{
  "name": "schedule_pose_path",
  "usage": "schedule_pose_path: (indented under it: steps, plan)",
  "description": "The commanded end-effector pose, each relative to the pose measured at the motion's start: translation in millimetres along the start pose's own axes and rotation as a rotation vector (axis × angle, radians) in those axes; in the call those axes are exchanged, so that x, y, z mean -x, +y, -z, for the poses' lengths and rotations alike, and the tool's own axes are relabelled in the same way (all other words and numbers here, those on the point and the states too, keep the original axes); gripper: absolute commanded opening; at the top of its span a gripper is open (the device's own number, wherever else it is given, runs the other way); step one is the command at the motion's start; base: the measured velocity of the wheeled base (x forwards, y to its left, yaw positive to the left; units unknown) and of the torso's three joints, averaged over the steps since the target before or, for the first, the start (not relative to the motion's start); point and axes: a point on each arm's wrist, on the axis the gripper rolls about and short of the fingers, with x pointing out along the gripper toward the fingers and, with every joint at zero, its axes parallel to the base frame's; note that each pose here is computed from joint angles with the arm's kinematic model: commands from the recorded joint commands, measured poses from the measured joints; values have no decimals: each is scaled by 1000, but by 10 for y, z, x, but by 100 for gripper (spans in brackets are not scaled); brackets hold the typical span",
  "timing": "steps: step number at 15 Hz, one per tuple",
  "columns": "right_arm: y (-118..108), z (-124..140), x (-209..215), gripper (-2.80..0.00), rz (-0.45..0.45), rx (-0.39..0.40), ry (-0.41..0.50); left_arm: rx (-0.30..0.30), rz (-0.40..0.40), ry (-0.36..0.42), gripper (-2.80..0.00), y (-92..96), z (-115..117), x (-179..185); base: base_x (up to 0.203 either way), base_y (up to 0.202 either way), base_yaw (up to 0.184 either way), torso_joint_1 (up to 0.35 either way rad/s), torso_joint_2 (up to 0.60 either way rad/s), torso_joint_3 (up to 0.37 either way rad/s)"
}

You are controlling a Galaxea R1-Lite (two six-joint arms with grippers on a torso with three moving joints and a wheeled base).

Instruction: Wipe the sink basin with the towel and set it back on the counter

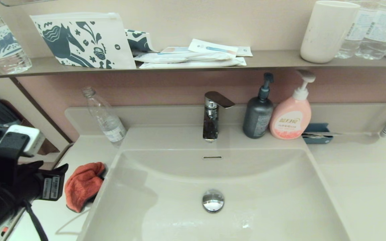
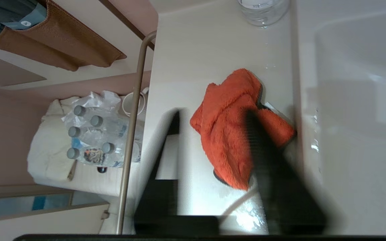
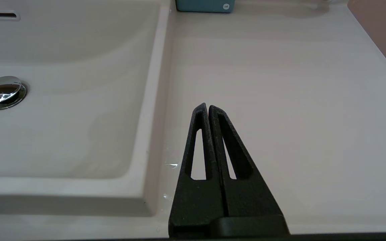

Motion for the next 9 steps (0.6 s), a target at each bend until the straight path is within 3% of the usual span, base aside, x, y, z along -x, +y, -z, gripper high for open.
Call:
schedule_pose_path:
  steps: [1,5,9]
  plan:
    - [0,-1,-1,-280,-1,1,1,39,14,-51,-280,80,35,202,0,0,0,0,0,0]
    - [0,-1,-1,-280,-1,1,1,121,65,-113,-280,166,223,496,0,0,0,0,0,0]
    - [0,-1,-1,-280,-1,1,1,192,4,-175,-280,317,493,839,0,0,0,0,0,0]
